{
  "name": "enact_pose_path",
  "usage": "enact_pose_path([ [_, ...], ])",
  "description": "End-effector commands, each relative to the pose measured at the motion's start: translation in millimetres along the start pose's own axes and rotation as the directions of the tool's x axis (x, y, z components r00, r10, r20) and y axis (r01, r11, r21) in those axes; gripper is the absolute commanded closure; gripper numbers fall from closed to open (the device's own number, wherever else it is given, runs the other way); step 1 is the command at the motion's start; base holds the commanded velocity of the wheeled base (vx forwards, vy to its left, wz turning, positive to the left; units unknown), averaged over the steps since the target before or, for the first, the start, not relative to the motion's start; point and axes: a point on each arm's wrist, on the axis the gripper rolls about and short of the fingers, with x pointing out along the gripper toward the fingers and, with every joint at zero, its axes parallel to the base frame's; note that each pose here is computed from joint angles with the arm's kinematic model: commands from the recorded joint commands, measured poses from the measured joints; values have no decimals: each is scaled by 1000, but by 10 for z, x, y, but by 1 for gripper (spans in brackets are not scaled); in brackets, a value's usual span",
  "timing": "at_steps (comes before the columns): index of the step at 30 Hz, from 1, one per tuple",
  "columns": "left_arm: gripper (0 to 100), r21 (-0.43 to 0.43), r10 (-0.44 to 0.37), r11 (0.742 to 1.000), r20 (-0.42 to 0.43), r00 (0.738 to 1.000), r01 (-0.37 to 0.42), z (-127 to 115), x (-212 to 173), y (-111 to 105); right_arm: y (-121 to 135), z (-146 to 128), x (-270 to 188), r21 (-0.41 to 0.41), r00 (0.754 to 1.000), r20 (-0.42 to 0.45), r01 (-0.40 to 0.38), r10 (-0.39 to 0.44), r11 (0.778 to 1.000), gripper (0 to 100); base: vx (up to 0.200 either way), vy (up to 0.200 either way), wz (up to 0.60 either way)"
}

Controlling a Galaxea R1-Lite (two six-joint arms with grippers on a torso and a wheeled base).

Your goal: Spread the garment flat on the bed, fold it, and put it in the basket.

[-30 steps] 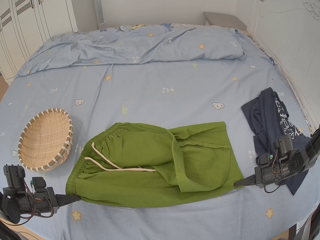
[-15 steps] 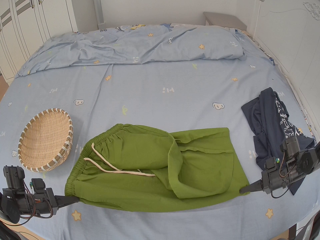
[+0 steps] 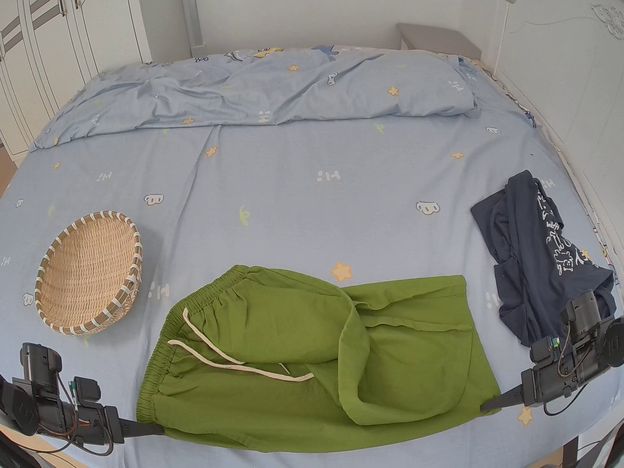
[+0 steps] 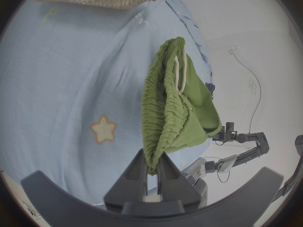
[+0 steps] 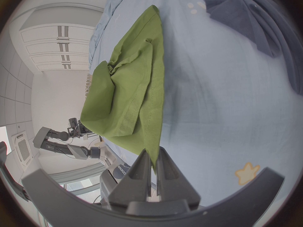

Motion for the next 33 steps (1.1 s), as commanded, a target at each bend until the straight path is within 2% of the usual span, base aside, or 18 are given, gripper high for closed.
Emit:
enact_pose_path([
  [1, 100, 10, 30, 1000, -13, 999, -29, -27, -14, 12, -13, -153, 39, -5, 1000, -21, 5, -5, 1000, 100, 0, 0, 0],
  [10, 100, 53, 146, 988, -57, 988, -143, -75, -40, 62, -27, -206, 130, -24, 999, -51, 17, -18, 1000, 100, 0, 0, 0],
  [16, 100, 60, 139, 989, -63, 988, -135, -37, -24, 57, -54, -176, 180, -29, 998, -55, 15, -17, 999, 100, 0, 0, 0],
  [21, 100, 62, 130, 990, -60, 990, -127, -1, -18, 55, -67, -103, 173, -63, 1000, 4, 10, -10, 998, 100, 0, 0, 0],
  [28, 100, 29, 131, 991, -106, 986, -129, -4, 36, 114, -105, -163, 204, -36, 999, -26, 18, -19, 999, 100, 0, 0, 0],
  [33, 100, 36, 131, 991, -129, 983, -128, -35, 55, 104, -111, -196, 209, -30, 999, -38, 20, -21, 999, 100, 0, 0, 0],
])
